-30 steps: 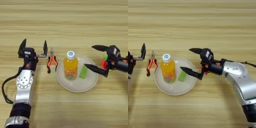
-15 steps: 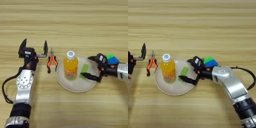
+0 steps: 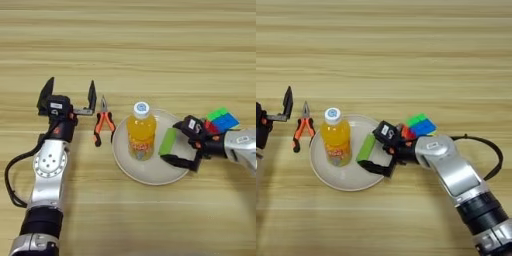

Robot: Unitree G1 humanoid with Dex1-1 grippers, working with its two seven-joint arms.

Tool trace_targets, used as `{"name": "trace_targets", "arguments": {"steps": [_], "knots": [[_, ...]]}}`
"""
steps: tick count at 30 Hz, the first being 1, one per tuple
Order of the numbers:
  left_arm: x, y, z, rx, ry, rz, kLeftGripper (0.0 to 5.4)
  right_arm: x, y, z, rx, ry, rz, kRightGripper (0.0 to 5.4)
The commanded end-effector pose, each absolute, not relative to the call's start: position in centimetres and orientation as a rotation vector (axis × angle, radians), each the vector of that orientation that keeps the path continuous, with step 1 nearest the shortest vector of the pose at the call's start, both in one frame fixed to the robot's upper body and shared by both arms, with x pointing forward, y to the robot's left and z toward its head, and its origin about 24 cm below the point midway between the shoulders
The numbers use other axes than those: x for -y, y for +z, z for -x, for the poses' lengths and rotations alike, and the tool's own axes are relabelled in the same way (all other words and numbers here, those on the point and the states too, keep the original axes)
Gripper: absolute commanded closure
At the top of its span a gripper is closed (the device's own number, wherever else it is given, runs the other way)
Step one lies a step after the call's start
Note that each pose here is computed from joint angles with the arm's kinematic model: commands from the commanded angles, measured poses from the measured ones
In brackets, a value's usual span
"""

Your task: Move the objects on the table

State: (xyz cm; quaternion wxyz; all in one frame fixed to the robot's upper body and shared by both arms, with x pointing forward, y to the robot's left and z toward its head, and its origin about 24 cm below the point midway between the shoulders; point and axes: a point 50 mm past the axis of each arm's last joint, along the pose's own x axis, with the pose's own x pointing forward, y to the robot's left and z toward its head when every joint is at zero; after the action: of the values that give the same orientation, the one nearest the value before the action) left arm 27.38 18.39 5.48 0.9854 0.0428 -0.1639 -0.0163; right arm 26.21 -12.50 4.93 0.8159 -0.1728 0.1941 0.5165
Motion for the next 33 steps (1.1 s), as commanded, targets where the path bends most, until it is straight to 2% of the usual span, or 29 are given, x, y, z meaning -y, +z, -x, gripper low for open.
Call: {"name": "trace_targets", "arguments": {"steps": [1, 14, 33], "knots": [[-18.2, 5.4, -27.3, 0.320, -0.036, -0.090, 0.00, 12.5, 4.7, -26.7, -0.429, 1.088, 0.400, 0.03], [-17.9, 5.4, -27.4, 0.324, -0.039, -0.086, 0.00, 12.8, 3.9, -27.4, -0.472, 1.079, 0.456, 0.03], [-17.5, 5.6, -27.5, 0.335, -0.043, -0.083, 0.00, 12.8, 3.8, -27.7, -0.603, 1.096, 0.469, 0.03]]}}
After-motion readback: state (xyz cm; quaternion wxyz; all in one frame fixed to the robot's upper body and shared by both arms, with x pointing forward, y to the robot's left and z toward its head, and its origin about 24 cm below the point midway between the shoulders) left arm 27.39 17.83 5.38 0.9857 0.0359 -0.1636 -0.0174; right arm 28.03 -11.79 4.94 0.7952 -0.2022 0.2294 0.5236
